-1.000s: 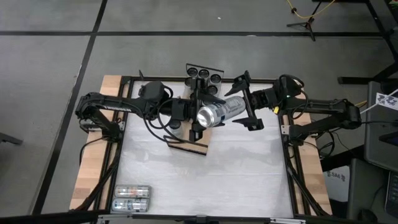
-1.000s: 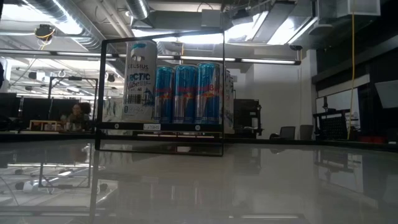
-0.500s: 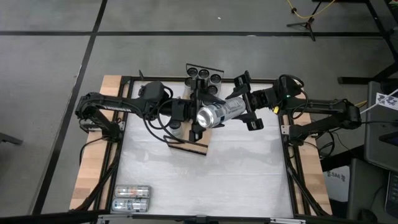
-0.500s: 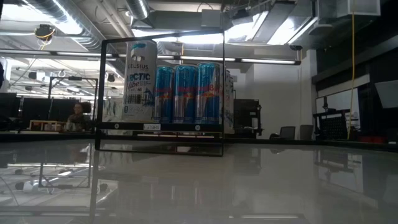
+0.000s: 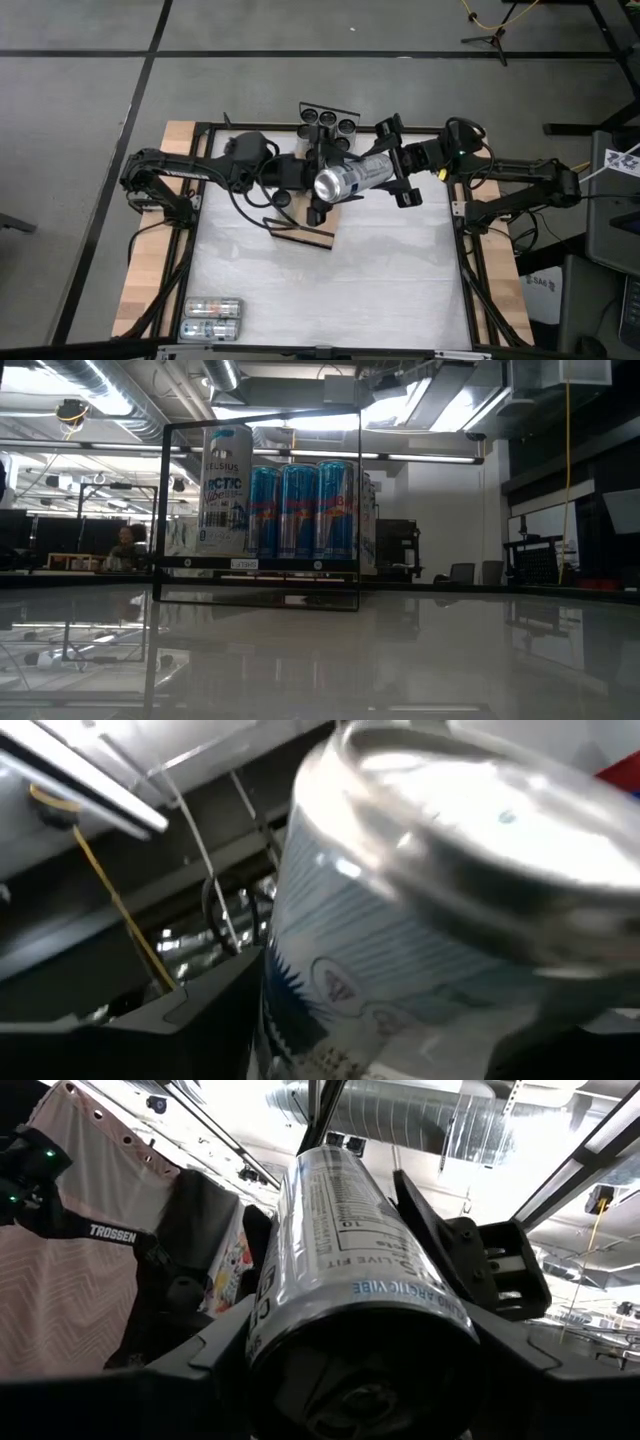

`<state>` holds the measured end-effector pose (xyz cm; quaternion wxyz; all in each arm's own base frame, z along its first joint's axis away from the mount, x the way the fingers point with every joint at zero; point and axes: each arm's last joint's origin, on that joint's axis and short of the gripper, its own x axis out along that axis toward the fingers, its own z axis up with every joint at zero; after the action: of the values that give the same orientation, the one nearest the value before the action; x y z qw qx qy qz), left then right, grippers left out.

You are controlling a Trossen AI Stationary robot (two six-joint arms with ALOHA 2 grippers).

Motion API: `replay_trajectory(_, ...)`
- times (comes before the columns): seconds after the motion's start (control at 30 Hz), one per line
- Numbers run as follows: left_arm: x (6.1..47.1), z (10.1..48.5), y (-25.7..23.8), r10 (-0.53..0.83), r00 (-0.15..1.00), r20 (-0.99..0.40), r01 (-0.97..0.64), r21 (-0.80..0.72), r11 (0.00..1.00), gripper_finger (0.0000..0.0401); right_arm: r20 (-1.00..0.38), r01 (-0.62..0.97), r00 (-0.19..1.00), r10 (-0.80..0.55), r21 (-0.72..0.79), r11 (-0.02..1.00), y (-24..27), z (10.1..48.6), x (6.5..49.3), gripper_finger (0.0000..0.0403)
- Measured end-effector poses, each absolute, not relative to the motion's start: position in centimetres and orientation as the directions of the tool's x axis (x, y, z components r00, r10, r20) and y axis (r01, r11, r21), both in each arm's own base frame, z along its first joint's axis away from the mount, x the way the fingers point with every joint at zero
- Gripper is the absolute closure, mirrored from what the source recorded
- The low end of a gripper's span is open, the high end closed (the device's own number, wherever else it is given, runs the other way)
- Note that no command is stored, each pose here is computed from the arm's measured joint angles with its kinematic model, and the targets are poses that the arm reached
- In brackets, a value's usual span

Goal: Place canned beverage on shelf
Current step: Move the middle left blue soda can to the top right of the shelf

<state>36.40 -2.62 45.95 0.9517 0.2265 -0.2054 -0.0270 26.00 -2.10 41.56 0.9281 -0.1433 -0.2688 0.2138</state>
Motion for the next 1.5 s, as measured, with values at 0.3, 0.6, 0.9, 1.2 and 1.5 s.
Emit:
replay_trajectory(0.3,36.5,45.0,-2.5,-0.087,0.963,0.255,-0.032,0.431,0.902,0.0098,0.388,-0.346,0.793,0.470,-0.348,0.871,-2.1,41.4,25.6,0.0155)
replay_trajectory(0.6,36.8,44.1,-2.3,-0.032,0.986,0.165,-0.038,0.402,0.915,0.0098,0.311,-0.345,0.841,0.443,-0.322,0.881,-2.4,41.5,24.2,0.0155)
replay_trajectory(0.9,37.1,43.0,-2.0,0.062,0.995,0.080,-0.088,0.392,0.916,0.0099,0.240,-0.349,0.870,0.430,-0.317,0.882,-2.2,41.5,22.8,0.0156)
replay_trajectory(1.2,36.9,41.7,-1.6,0.206,0.976,-0.069,-0.160,0.412,0.897,0.0099,0.199,-0.283,0.913,0.357,-0.324,0.903,-1.9,42.1,20.0,0.0156)
replay_trajectory(1.5,36.1,38.9,-1.3,0.305,0.887,-0.348,-0.158,0.392,0.906,0.0099,0.042,-0.191,0.977,0.207,-0.241,0.951,-1.9,41.0,18.1,0.0157)
